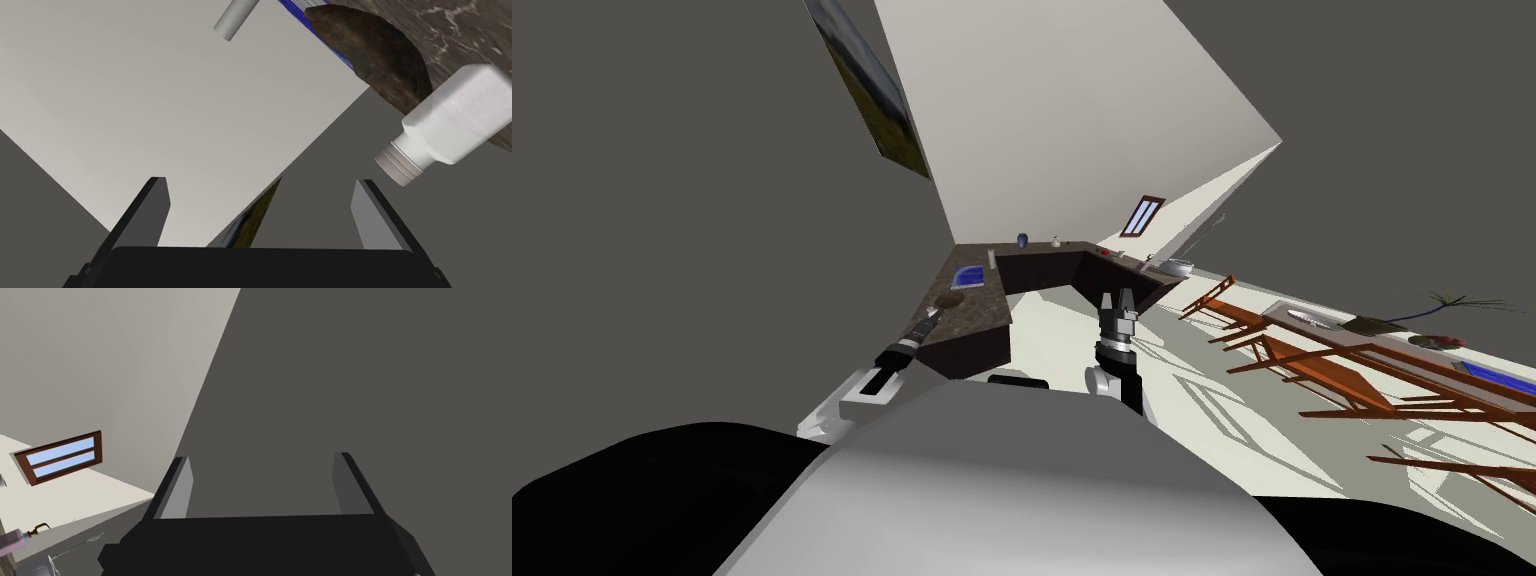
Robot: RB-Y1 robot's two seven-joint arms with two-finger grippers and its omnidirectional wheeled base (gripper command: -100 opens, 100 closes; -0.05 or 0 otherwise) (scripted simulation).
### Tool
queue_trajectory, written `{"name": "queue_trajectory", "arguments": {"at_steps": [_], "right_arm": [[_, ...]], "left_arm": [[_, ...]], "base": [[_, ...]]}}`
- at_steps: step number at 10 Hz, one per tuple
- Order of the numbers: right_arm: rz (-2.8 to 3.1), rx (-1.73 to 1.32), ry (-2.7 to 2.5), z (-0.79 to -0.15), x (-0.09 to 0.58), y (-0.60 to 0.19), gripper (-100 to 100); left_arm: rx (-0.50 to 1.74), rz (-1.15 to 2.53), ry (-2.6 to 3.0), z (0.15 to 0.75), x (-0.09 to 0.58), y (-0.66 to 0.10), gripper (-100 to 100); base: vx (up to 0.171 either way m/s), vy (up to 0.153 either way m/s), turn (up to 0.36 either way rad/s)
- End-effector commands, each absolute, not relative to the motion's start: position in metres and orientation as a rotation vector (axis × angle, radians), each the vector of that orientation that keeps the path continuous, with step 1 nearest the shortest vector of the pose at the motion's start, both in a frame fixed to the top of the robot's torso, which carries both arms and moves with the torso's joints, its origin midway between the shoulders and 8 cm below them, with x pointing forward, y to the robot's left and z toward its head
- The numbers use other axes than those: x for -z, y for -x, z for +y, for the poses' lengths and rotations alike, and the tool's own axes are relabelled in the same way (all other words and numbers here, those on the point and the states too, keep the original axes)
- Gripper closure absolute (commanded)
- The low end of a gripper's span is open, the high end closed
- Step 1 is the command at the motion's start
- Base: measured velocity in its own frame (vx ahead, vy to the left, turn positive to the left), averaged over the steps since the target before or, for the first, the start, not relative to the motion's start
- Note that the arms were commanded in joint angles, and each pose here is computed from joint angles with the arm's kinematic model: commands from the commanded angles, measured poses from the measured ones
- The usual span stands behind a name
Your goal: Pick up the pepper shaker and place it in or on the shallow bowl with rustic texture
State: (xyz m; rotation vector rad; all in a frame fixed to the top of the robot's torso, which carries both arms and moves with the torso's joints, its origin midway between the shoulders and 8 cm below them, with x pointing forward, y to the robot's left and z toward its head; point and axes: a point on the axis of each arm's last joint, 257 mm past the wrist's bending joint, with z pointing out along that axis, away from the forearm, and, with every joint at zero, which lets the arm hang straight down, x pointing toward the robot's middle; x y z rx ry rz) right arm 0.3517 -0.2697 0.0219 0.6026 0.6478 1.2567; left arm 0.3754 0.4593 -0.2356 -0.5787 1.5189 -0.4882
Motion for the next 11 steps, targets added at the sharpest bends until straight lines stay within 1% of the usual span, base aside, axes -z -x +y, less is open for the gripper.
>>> {"name": "queue_trajectory", "arguments": {"at_steps": [1,4,9,11], "right_arm": [[0.648,-1.257,-0.603,-0.27,-0.022,-0.352,0],[0.648,-1.257,-0.603,-0.27,-0.022,-0.352,0],[0.648,-1.257,-0.603,-0.27,-0.022,-0.352,0],[0.648,-1.257,-0.603,-0.27,-0.022,-0.352,0]], "left_arm": [[0.432,1.57,0.564,0.472,0.248,-0.371,-100],[0.308,1.683,0.523,0.501,0.277,-0.361,-100],[0.156,1.81,0.442,0.539,0.299,-0.349,-100],[0.152,1.813,0.437,0.541,0.299,-0.348,-100]], "base": [[0.01,0.042,-0.117],[-0.001,0.055,-0.125],[0.016,0.056,-0.111],[0.027,0.035,-0.064]]}}
